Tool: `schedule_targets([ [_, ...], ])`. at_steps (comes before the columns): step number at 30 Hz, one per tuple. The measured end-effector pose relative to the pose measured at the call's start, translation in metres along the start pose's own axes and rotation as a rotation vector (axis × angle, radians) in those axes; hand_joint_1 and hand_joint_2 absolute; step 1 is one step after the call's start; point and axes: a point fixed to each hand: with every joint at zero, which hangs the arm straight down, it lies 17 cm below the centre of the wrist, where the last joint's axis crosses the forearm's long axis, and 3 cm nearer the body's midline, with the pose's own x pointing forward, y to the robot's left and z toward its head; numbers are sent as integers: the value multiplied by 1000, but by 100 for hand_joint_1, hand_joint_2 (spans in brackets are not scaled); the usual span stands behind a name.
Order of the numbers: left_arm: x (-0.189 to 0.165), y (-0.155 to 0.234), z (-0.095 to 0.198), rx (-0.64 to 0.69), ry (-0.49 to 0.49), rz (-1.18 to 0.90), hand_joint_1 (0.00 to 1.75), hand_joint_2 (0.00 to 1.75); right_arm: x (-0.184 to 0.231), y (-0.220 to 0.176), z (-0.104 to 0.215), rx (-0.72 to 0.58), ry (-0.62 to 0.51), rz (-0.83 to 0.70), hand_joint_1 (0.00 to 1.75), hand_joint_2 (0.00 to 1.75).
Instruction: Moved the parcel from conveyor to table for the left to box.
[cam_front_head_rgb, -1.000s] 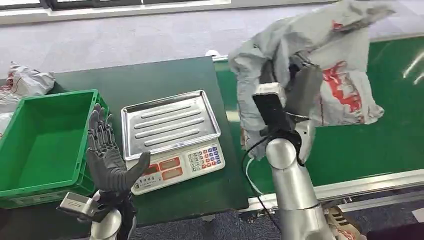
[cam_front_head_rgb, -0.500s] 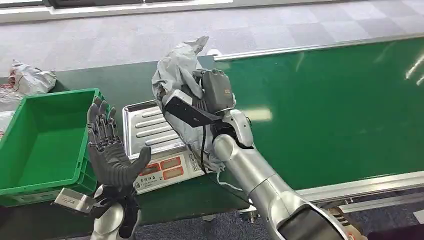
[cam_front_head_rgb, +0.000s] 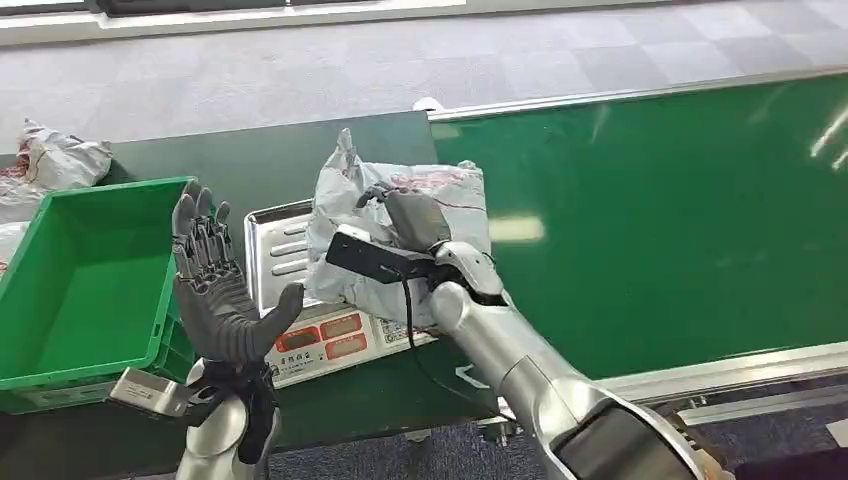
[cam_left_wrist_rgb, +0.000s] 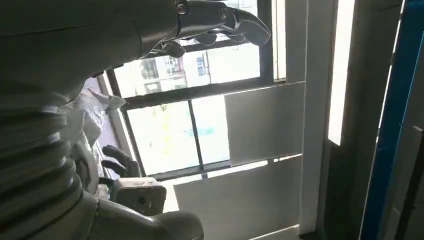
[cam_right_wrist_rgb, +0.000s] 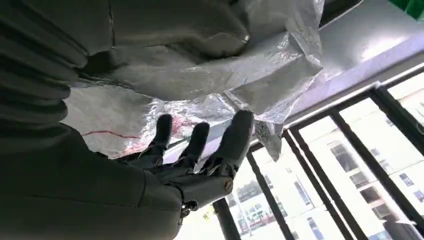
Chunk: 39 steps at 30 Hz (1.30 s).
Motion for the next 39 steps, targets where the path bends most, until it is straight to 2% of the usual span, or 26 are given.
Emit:
schedule_targets([
  [4, 0, 3, -1, 3, -8, -44, 0, 175, 2, 6, 6, 35, -40, -95, 0, 0],
  [9, 1, 6, -1, 14, -15, -77, 0, 175, 33, -7, 14, 22, -223, -272, 0, 0],
  [16, 3, 8, -2, 20, -19, -82, 0, 175, 31, -23, 16, -13, -238, -294, 0, 0],
  [18, 3, 8, -2, 20, -20, -83, 0, 175, 37, -26, 18, -18, -267, -345, 0, 0],
  [21, 3, 8, -1, 18, -18, -85, 0, 175, 65, -54, 32, -79, -399, -522, 0, 0],
  [24, 1, 9, 4, 13, -8, -99, 0, 175, 107, -108, 62, -189, -592, -663, 0, 0],
  [26, 1, 9, 8, 8, -6, -117, 0, 175, 137, -142, 86, -261, -703, -609, 0, 0],
  [28, 0, 11, 12, 9, -4, -160, 0, 175, 147, -163, 103, -405, -709, -417, 0, 0],
  [30, -6, 9, 16, -18, 20, -225, 0, 175, 153, -192, 124, -631, -672, -158, 0, 0],
  [32, -19, 2, 21, -79, 65, -315, 0, 175, 172, -229, 164, -923, -650, 110, 0, 0],
  [33, -26, -1, 23, -105, 85, -353, 0, 175, 181, -238, 180, -1012, -646, 180, 0, 0],
  [34, -32, -2, 26, -123, 100, -381, 0, 175, 192, -244, 195, -1082, -655, 227, 0, 0],
  [39, -49, -4, 29, -156, 142, -432, 0, 175, 218, -254, 230, -1193, -699, 258, 0, 0],
])
